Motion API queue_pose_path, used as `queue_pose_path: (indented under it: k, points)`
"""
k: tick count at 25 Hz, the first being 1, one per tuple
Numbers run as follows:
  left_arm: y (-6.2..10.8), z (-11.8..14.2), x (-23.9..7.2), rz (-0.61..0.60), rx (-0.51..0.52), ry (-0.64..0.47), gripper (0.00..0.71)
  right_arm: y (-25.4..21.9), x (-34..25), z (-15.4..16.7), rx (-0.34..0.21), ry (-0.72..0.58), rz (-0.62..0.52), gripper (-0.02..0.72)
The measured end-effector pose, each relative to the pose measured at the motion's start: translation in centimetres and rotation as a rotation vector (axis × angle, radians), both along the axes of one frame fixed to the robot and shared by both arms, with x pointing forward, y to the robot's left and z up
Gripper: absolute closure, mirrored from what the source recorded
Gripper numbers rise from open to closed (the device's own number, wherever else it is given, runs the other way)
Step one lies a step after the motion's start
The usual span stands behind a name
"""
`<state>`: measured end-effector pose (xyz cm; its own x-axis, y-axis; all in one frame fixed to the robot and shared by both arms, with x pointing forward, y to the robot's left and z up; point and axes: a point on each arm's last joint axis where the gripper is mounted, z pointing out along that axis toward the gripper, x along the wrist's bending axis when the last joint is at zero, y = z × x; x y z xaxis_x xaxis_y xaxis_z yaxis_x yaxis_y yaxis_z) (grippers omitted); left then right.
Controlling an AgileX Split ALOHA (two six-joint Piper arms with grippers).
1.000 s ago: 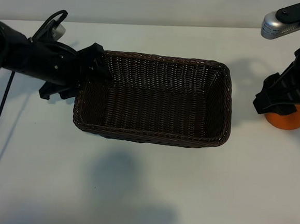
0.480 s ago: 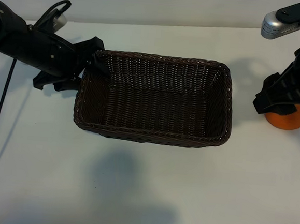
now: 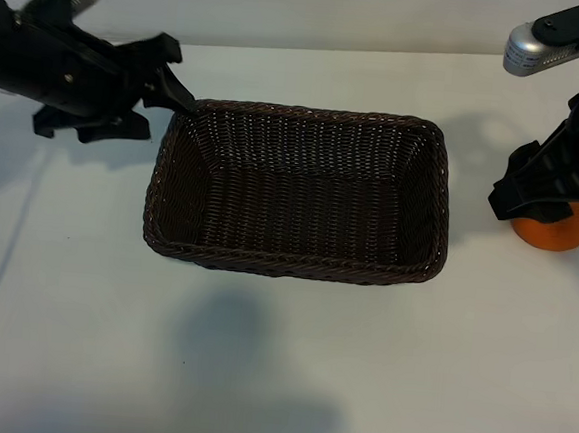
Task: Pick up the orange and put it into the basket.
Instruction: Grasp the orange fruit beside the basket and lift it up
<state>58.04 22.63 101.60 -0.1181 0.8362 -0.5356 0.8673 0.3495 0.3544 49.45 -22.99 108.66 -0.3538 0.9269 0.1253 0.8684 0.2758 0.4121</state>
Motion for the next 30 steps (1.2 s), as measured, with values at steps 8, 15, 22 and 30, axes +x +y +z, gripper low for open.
queue_pose_path:
  k: [8, 15, 22, 30]
  points:
    - [0.7, 2.1, -1.7, -0.035, 0.09, -0.009, 0.118, 0.0, -0.1, 0.0, -0.001, 0.006, 0.001, 0.11]
    - [2.5, 6.5, -3.3, -0.058, 0.307, -0.054, 0.118, 0.0, -0.1, 0.0, -0.003, 0.006, 0.006, 0.11]
    - [3.9, 11.6, -6.7, -0.068, 0.45, -0.167, 0.119, 0.0, -0.1, 0.0, -0.004, 0.005, 0.008, 0.11]
    - [6.4, 15.3, -10.7, -0.03, 0.531, -0.279, 0.119, 0.0, -0.1, 0.0, -0.004, 0.005, 0.009, 0.11]
